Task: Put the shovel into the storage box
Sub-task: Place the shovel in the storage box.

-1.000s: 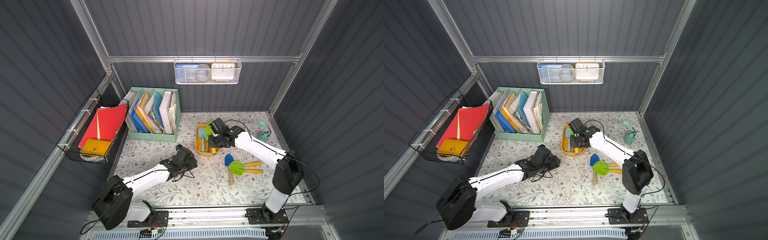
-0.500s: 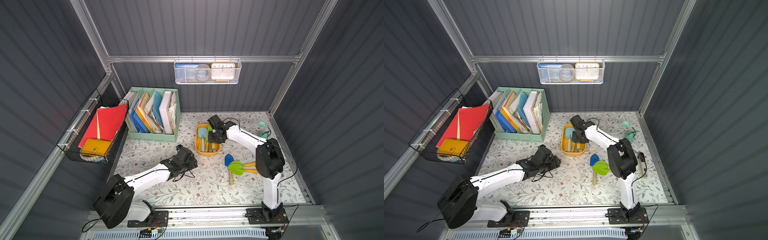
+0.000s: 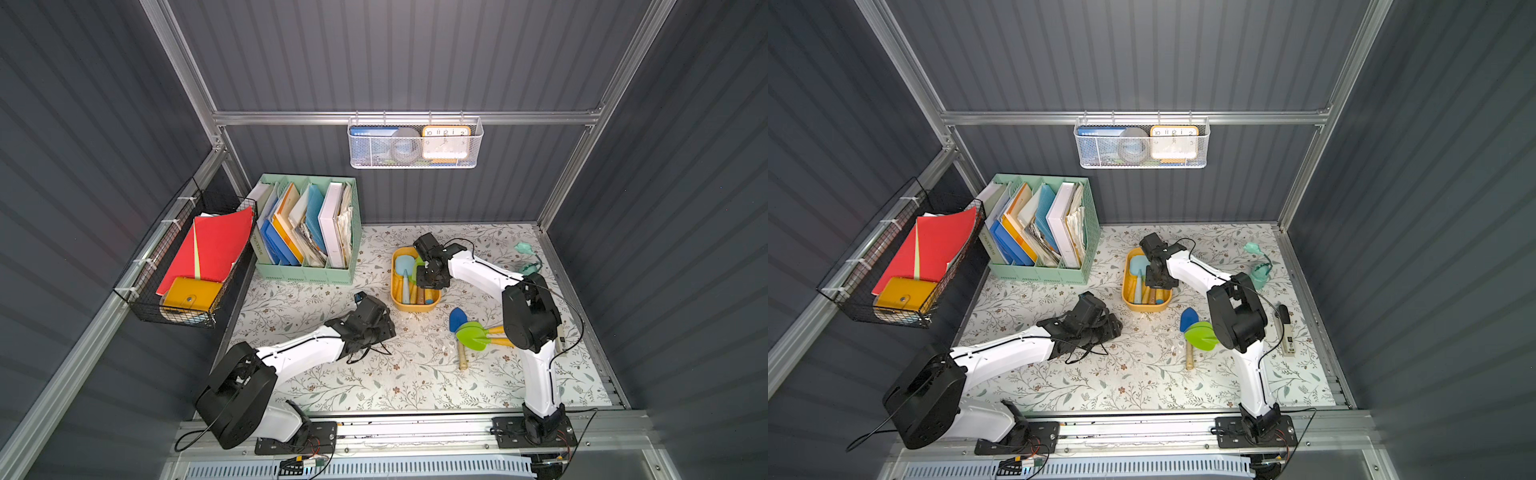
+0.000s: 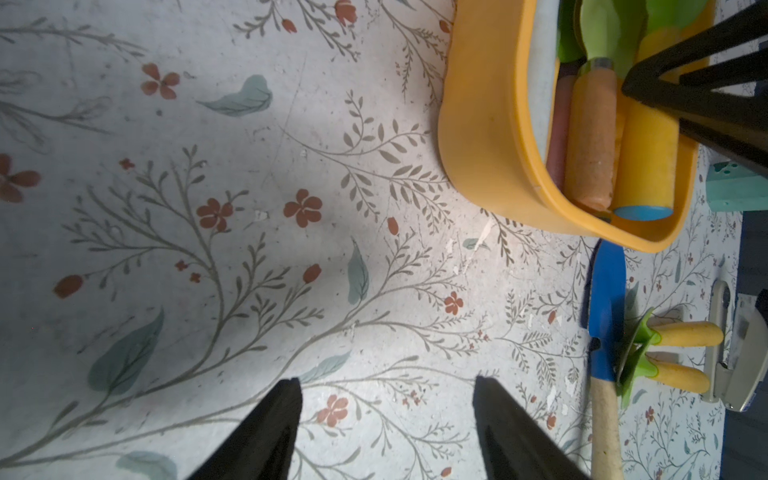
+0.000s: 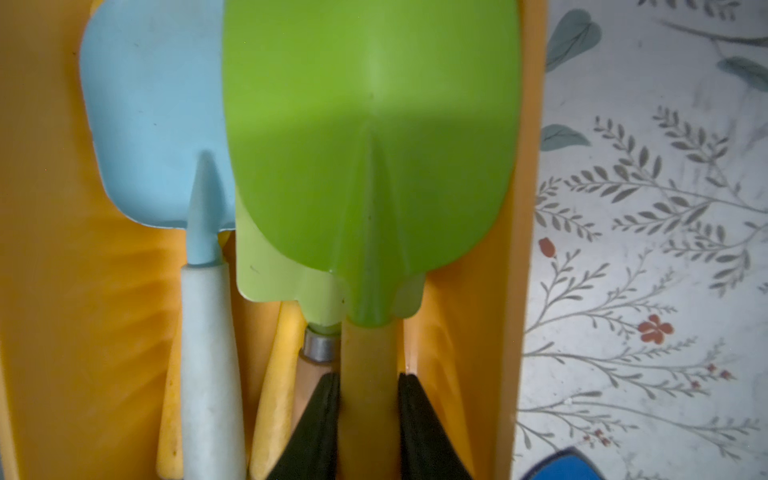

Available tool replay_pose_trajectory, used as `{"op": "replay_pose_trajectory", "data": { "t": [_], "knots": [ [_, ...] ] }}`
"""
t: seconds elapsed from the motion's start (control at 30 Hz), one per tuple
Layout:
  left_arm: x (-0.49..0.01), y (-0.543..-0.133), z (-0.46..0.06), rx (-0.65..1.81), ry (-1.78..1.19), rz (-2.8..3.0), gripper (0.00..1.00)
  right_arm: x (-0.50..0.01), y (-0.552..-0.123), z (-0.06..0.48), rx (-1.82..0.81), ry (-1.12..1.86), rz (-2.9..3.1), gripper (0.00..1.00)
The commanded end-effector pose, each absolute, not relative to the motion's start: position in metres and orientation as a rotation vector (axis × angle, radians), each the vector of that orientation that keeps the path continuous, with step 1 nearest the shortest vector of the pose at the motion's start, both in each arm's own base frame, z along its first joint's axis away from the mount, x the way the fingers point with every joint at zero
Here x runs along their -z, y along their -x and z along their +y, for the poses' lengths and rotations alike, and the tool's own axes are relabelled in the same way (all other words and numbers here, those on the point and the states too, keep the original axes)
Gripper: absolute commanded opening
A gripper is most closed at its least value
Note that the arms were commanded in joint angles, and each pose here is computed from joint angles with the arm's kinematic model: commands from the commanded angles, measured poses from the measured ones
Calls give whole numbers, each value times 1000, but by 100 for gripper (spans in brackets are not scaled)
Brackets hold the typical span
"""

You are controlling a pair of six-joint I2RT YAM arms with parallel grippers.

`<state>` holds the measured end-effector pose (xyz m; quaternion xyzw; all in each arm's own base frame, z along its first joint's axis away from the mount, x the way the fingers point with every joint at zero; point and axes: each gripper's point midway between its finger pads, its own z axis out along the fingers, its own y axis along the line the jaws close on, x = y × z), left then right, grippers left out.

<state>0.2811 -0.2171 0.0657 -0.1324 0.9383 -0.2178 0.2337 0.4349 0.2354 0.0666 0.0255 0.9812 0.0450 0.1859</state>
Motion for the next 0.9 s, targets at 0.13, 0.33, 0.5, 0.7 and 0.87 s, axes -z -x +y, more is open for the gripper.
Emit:
{"op": "replay_pose_trajectory", "data": {
  "t": [0.13,0.33,0.5,0.7,0.87],
  "knots": [
    [-69,-283,-222,615,363,2575,71,-68,-435,229,-94,-90,2767,34],
    [-68,-284,-221,607,365,2573,71,-85,-433,229,-120,-89,2741,41],
    [-75,-286,-220,612,364,2554,71,-103,-426,229,-167,-85,2715,41],
    [-85,-289,-222,620,338,2531,71,-116,-407,231,-242,-63,2705,42],
    [-91,-293,-228,633,276,2515,72,-124,-389,228,-292,-48,2701,49]
  ]
}}
